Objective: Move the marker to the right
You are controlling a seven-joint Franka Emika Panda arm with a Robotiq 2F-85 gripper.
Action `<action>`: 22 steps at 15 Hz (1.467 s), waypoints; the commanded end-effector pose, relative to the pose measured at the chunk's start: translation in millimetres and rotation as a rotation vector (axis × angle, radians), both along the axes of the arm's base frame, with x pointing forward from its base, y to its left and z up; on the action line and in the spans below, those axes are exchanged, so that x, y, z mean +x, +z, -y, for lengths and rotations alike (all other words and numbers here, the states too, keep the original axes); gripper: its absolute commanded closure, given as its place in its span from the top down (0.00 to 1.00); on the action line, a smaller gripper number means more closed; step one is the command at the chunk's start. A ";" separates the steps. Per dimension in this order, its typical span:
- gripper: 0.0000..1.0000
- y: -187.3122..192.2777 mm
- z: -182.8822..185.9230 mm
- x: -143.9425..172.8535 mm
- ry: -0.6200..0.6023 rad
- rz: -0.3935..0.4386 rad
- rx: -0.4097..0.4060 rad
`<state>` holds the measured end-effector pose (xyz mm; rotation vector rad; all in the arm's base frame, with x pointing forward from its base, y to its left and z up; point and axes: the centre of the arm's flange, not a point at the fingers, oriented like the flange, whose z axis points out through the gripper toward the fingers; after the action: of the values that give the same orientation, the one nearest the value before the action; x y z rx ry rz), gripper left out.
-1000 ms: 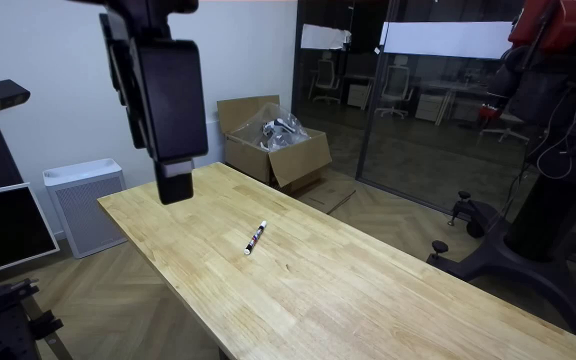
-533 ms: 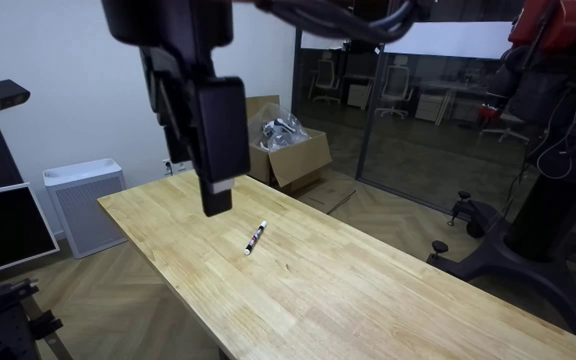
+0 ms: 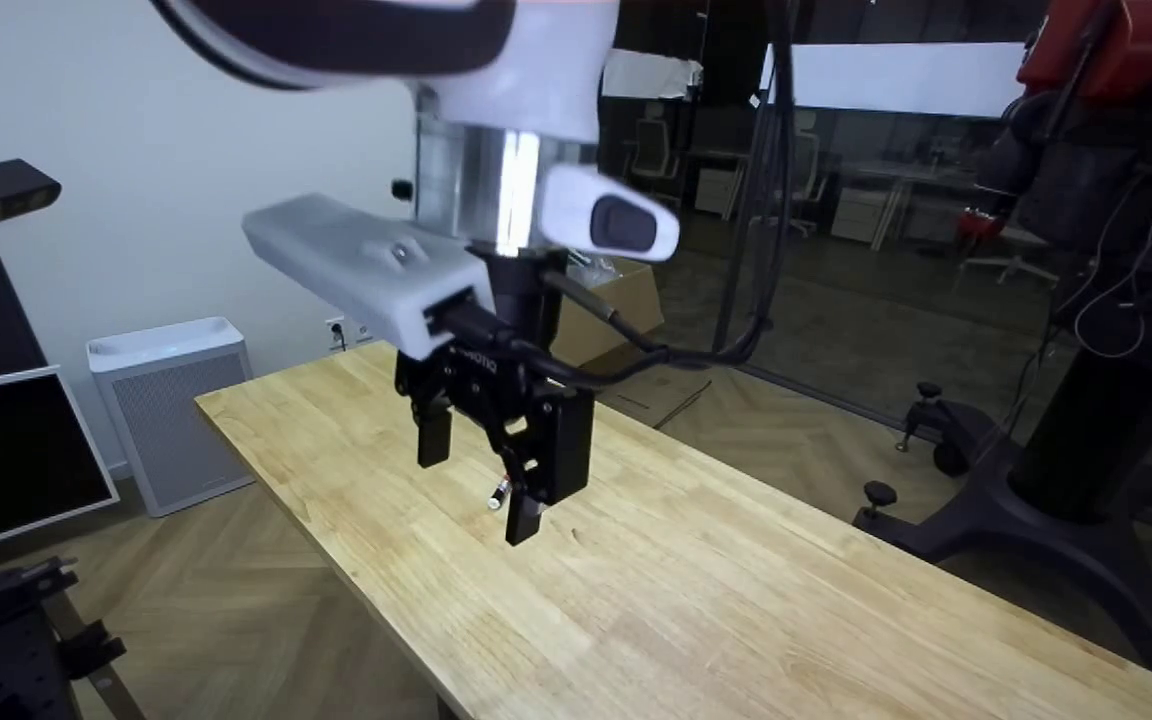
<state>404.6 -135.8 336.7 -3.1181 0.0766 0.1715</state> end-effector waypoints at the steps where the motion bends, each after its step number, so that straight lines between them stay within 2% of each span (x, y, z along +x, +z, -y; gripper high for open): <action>1: 1.00 -44.7 -26.6 57.9 0.146 -0.108 -0.048; 3: 1.00 -65.5 -55.0 76.2 0.208 -0.068 -0.074; 5: 1.00 -77.0 -83.3 94.4 0.245 0.060 -0.106; 7: 1.00 -80.3 -107.2 108.8 0.196 0.186 -0.071; 8: 1.00 -78.9 -112.5 111.6 0.167 0.209 -0.051; 9: 1.00 -79.5 -104.5 97.2 0.223 0.158 -0.059; 11: 1.00 -81.0 -112.7 103.1 0.204 0.186 -0.046; 14: 1.00 -83.2 -108.0 103.0 0.196 0.182 -0.041; 15: 1.00 -90.4 -111.0 105.1 0.226 0.179 -0.036; 18: 1.00 -119.3 -128.9 117.9 0.389 0.159 -0.011; 22: 1.00 -151.0 -156.4 136.0 0.637 0.178 -0.003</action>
<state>513.9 10.7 206.9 -3.0810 -0.6925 -0.0721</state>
